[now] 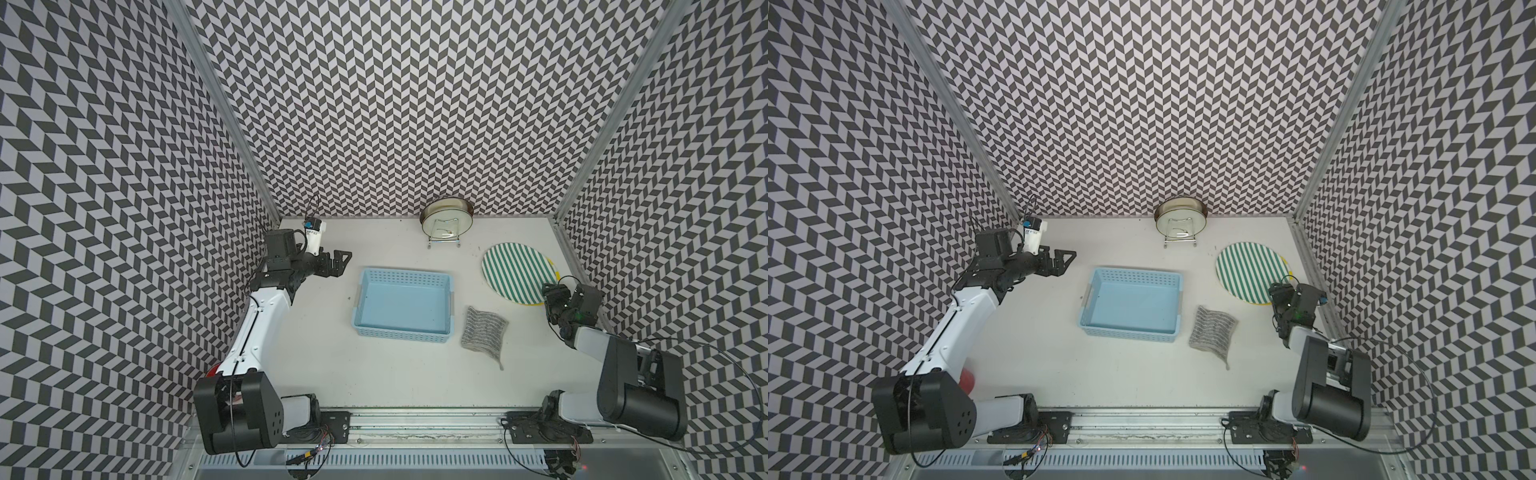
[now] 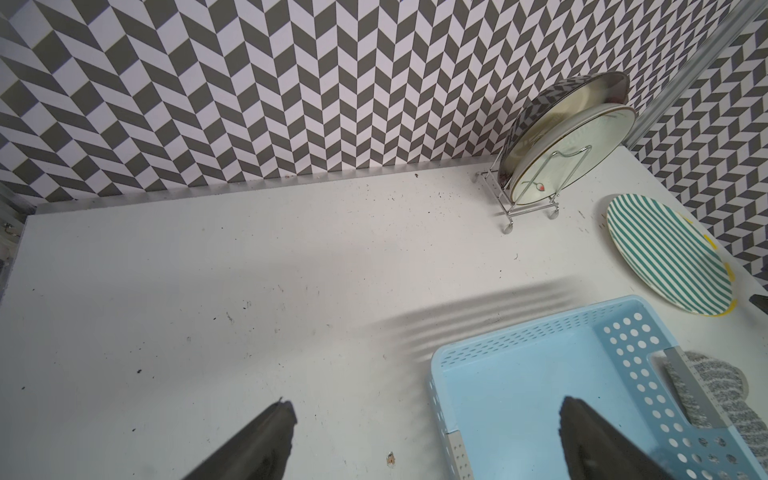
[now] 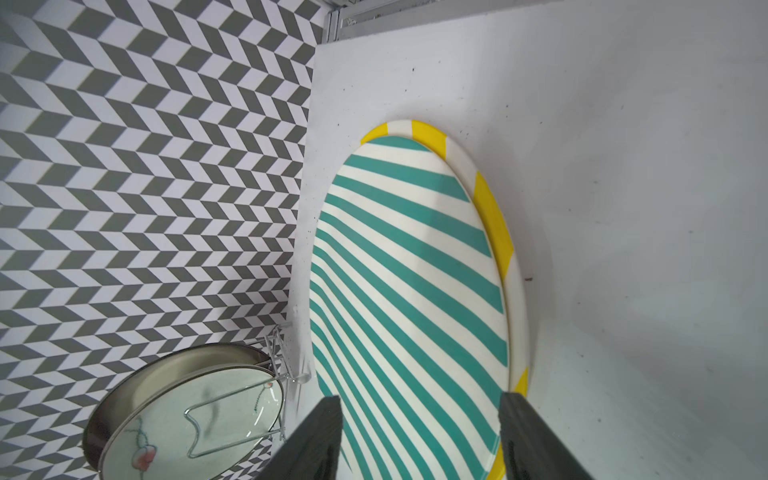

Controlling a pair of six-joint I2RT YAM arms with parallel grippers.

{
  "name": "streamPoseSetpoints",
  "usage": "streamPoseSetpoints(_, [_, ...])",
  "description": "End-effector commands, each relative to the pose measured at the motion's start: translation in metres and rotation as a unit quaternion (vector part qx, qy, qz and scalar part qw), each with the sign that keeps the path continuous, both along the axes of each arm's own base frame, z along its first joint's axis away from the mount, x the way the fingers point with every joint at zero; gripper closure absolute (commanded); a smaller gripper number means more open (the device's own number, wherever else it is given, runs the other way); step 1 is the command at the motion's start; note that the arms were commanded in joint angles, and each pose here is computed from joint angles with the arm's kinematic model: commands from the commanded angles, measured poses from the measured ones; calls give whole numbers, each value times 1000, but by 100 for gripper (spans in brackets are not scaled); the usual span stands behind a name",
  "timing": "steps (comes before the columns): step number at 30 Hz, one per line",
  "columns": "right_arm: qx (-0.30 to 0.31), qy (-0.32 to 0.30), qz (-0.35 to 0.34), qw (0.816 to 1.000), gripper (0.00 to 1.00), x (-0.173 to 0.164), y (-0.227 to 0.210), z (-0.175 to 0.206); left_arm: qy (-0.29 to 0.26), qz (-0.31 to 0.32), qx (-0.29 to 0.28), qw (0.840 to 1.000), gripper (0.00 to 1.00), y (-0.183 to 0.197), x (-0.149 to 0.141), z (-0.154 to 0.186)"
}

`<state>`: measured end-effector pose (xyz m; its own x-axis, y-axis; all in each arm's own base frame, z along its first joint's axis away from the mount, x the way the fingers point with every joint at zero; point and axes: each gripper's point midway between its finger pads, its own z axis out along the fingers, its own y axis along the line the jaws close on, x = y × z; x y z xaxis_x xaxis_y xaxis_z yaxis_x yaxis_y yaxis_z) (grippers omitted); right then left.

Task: Wipe the wet plate dry
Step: Place the plate on the plate, then reset both arms

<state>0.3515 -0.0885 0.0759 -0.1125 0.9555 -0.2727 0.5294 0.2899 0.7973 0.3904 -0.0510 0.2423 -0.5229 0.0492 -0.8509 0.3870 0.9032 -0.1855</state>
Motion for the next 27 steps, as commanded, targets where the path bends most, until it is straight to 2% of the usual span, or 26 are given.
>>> streamPoseSetpoints(1, [-17,-10,12,1000,33,-3,-2,11,-15,6,7,1000,0,4,1,2])
streamPoseSetpoints(5, [-35,-16,36,999,30,-3,0,25,-14,25,18,999,0,11,3,-11])
streamPoseSetpoints(10, [-121,-82,98,984,23,15,14,78,-30,76,41,996,0,29,12,-34])
streamPoseSetpoints(14, [-231,-100,152,956,20,35,41,116,-76,93,51,991,0,35,12,-49])
streamPoseSetpoints(17, [-297,-126,185,928,19,44,78,142,-146,108,47,982,0,38,8,-47])
streamPoseSetpoints(20, [-333,-148,186,912,18,45,95,158,-197,138,49,969,0,46,2,-49])
streamPoseSetpoints(27, [-373,-151,152,903,16,44,93,159,-226,184,53,955,0,61,-11,-79])
